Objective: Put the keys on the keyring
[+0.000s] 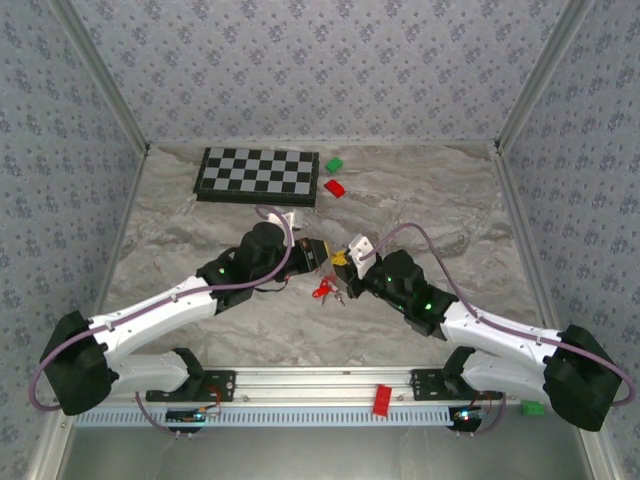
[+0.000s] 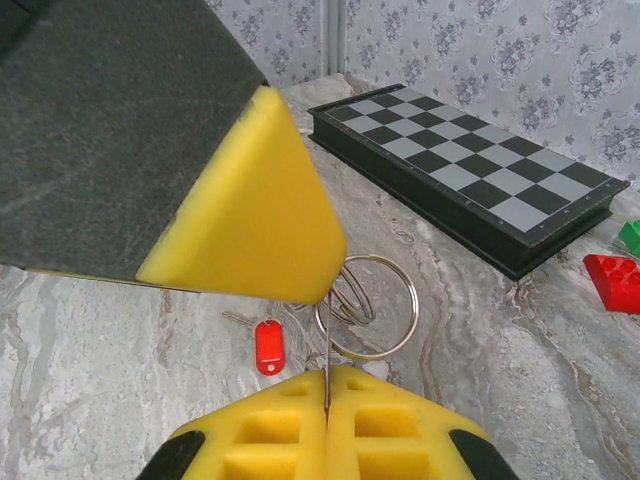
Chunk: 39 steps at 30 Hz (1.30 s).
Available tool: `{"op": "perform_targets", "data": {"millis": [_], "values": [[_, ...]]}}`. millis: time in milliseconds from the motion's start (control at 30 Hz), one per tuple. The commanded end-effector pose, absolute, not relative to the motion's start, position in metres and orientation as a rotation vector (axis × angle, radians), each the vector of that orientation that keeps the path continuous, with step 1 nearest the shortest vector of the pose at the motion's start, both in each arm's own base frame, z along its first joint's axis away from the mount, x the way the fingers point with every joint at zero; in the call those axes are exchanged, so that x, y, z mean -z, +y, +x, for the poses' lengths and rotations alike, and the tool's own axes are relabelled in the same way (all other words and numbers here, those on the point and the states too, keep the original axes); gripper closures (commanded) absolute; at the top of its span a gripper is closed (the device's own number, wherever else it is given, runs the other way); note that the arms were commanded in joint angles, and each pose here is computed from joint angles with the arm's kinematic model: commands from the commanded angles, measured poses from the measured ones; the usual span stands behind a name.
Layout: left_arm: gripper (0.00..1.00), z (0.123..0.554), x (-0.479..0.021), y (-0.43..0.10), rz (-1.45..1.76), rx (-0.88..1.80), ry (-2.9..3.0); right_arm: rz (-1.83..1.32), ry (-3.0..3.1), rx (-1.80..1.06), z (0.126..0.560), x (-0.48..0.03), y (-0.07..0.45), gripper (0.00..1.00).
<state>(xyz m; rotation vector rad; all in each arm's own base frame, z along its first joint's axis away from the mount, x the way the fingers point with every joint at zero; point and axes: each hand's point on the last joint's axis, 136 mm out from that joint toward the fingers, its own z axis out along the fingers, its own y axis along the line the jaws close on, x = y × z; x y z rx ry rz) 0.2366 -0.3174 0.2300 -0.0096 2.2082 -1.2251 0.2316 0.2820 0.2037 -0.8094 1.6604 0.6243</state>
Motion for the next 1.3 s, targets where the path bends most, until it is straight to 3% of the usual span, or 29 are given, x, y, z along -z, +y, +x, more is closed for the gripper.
{"op": "perform_targets", "data": {"millis": [0, 167, 433, 633, 733, 1267], "values": [[0.87, 0.242, -0.254, -0.326, 0.025, 1.275, 2.122, -0.862, 1.563, -0.688, 0.220, -0.227, 0.298, 1.00], [0.74, 0.242, -0.252, -0.328, 0.032, 1.277, 2.125, -0.872, 1.557, -0.684, 0.218, -0.228, 0.300, 1.00], [0.73, 0.244, -0.243, -0.330, 0.036, 1.248, 2.165, -0.894, 1.547, -0.642, 0.216, -0.227, 0.302, 1.00], [0.85, 0.246, -0.238, -0.330, 0.020, 1.223, 2.184, -0.919, 1.544, -0.610, 0.214, -0.225, 0.306, 1.00], [1.00, 0.247, -0.239, -0.330, 0.023, 1.224, 2.182, -0.921, 1.545, -0.607, 0.214, -0.224, 0.307, 1.00], [1.00, 0.233, -0.266, -0.326, 0.233, 1.229, 2.045, -0.830, 1.600, -0.645, 0.229, -0.223, 0.294, 1.00]]}}
